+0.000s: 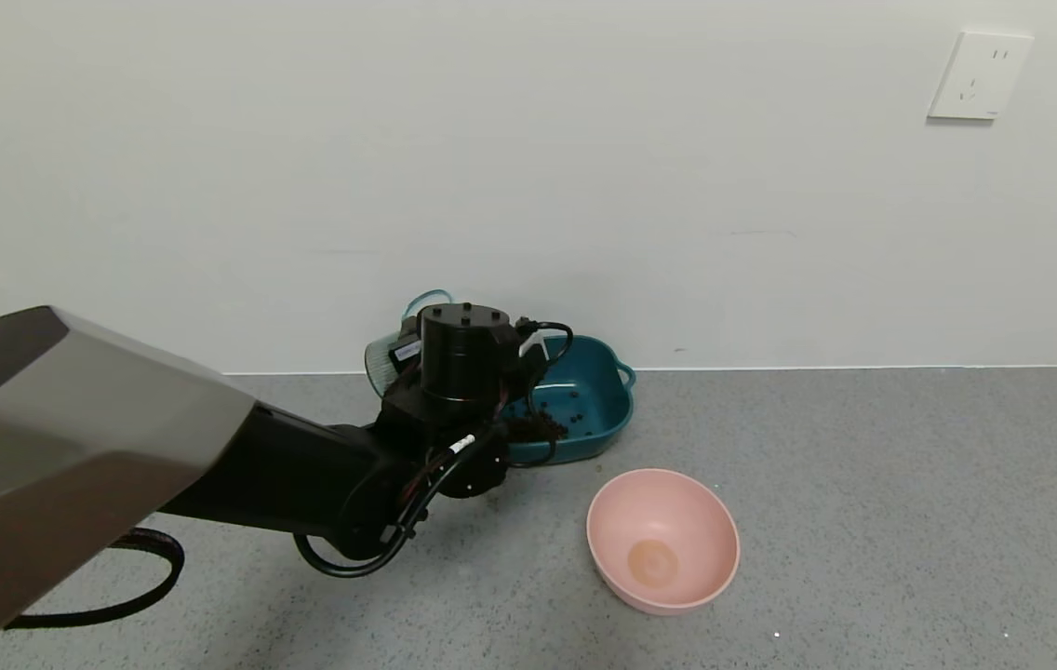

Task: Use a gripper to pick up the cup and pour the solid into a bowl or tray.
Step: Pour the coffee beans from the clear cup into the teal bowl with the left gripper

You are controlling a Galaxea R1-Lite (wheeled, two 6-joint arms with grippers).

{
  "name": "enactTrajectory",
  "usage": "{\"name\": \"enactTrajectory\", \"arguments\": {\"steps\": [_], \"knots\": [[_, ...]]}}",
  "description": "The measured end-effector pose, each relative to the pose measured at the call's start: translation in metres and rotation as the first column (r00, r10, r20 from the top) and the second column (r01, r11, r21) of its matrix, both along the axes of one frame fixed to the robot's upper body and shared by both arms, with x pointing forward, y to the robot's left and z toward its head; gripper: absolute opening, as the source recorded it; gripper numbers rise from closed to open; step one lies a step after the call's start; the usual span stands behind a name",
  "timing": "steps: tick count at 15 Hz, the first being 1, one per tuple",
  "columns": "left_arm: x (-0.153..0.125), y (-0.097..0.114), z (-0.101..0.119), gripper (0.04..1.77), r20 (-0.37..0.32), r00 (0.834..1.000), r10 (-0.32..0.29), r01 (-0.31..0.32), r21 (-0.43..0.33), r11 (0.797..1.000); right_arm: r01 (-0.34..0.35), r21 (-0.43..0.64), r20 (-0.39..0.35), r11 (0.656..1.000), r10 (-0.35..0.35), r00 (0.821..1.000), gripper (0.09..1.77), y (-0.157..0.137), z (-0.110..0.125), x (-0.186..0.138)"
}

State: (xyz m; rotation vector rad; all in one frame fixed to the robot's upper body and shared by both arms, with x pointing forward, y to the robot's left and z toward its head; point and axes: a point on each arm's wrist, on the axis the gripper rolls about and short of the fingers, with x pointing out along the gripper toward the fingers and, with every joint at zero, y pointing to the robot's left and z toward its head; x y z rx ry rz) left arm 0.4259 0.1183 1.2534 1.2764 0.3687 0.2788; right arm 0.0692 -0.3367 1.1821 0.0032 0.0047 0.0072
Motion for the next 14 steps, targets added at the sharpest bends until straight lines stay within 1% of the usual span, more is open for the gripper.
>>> {"name": "enactTrajectory", "arguments": {"steps": [2,3,4,5,7,8,9,10,11,12,14], "knots": [[-0.003,0.002,0.005,1.28,0.049,0.999,0.007,-0.001,-0.106,0.994,0.0,0.0,0.0,1.0,0.0,1.0,1.71,0.0,0.0,0.0],[-0.004,0.003,0.006,1.28,0.074,0.997,0.007,0.005,-0.169,0.986,0.0,0.0,0.0,1.0,0.0,1.0,1.71,0.0,0.0,0.0],[-0.005,0.005,0.005,1.28,0.091,0.996,0.0,0.021,-0.231,0.973,0.0,0.0,0.0,1.0,0.0,1.0,1.71,0.0,0.0,0.0],[-0.006,0.008,0.003,1.28,0.101,0.995,-0.014,0.043,-0.291,0.956,0.0,0.0,0.0,1.0,0.0,1.0,1.71,0.0,0.0,0.0],[-0.007,0.015,-0.002,1.28,0.101,0.993,-0.067,0.102,-0.396,0.913,0.0,0.0,0.0,1.0,0.0,1.0,1.71,0.0,0.0,0.0],[-0.007,0.019,-0.004,1.28,0.1,0.99,-0.102,0.136,-0.444,0.886,0.0,0.0,0.0,1.0,0.0,1.0,1.71,0.0,0.0,0.0],[-0.007,0.025,-0.004,1.28,0.103,0.985,-0.136,0.17,-0.5,0.849,0.0,0.0,0.0,1.0,0.0,1.0,1.71,0.0,0.0,0.0],[-0.007,0.031,-0.003,1.28,0.108,0.982,-0.155,0.189,-0.549,0.814,0.0,0.0,0.0,1.0,0.0,1.0,1.71,0.0,0.0,0.0],[-0.007,0.038,-0.001,1.28,0.118,0.98,-0.162,0.2,-0.596,0.778,0.0,0.0,0.0,1.0,0.0,1.0,1.71,0.0,0.0,0.0],[-0.007,0.045,0.002,1.28,0.134,0.978,-0.161,0.21,-0.647,0.733,0.0,0.0,0.0,1.0,0.0,1.0,1.71,0.0,0.0,0.0],[-0.008,0.059,0.01,1.28,0.162,0.972,-0.168,0.232,-0.723,0.651,0.0,-0.002,0.0,1.0,0.0,1.0,1.71,0.0,0.0,0.0]]}}
